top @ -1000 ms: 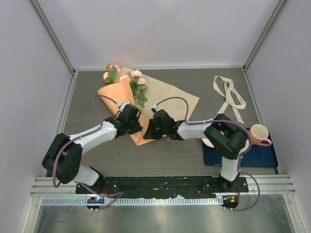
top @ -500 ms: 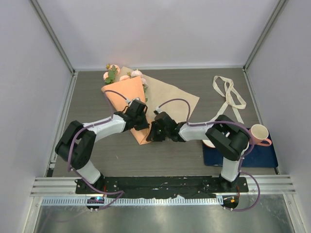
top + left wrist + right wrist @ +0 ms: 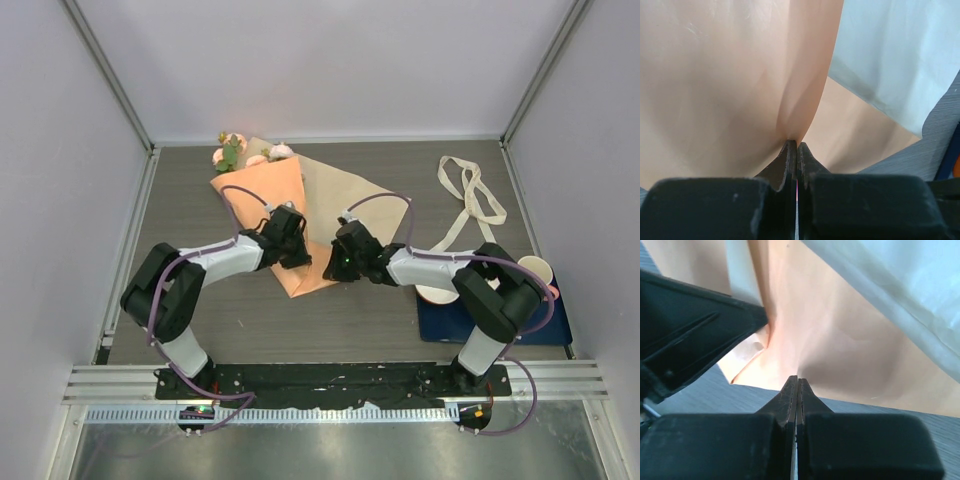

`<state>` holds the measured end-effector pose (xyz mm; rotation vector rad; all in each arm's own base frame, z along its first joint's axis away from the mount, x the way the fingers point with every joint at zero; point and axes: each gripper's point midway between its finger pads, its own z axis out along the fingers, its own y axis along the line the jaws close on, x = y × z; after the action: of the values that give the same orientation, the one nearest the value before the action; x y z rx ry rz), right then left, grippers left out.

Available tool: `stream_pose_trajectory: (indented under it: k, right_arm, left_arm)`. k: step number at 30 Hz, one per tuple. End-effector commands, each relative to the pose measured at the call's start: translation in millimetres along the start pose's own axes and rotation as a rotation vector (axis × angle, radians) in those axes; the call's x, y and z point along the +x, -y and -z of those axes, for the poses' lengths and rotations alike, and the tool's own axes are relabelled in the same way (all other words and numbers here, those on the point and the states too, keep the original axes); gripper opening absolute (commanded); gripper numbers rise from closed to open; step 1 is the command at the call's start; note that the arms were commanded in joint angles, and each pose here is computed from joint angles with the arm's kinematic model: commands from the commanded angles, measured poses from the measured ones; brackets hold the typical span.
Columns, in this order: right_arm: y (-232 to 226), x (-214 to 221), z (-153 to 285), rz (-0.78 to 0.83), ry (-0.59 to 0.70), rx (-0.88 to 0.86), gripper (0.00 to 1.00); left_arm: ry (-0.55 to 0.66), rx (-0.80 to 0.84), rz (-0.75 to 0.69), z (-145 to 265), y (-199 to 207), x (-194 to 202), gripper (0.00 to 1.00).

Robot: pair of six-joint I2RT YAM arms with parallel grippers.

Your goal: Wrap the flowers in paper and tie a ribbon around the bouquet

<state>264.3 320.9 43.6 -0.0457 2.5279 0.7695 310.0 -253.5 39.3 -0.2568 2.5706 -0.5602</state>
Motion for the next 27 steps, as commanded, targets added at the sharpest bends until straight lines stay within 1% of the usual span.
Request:
stream_pose_trajectory:
  k: [1, 3, 4, 9, 13, 20, 24, 25, 27]
  right_arm:
    - [23, 5, -6, 0.035, -0.003, 0.082, 0.0]
    - [29, 9, -11, 0.03, -0.017, 0.097, 0.0]
    - [35, 7, -13, 0.027, 0.001, 0.13, 0.0]
    - [45, 13, -19, 0.007, -0.023, 0.153, 0.0]
    - [47, 12, -16, 0.002, -0.014, 0.153, 0.0]
    - [50, 6, -13, -0.022, -0.006, 0.151, 0.0]
    - [45, 0, -9, -0.019, 0.007, 0.132, 0.0]
    - [37, 1, -7, -0.011, -0.01, 0.089, 0.0]
    - [29, 2, -2, 0.008, -0.013, 0.048, 0.06]
  left_arm:
    - [0.023, 0.128, -0.006, 3, 39, -12, 0.0]
    - [0.026, 0.14, -0.009, 6, 45, -11, 0.0]
    - [0.024, 0.147, -0.01, 7, 48, -10, 0.0]
    - [-0.005, 0.158, -0.011, 3, 52, 1, 0.0]
    - [-0.021, 0.135, -0.003, -6, 46, 7, 0.0]
    - [-0.061, 0.142, 0.025, -22, 42, 20, 0.0]
    - [-0.062, 0.121, 0.03, -29, 34, 24, 0.0]
    - [-0.069, 0.117, 0.029, -31, 32, 26, 0.0]
    - [-0.076, 0.117, 0.032, -33, 32, 27, 0.0]
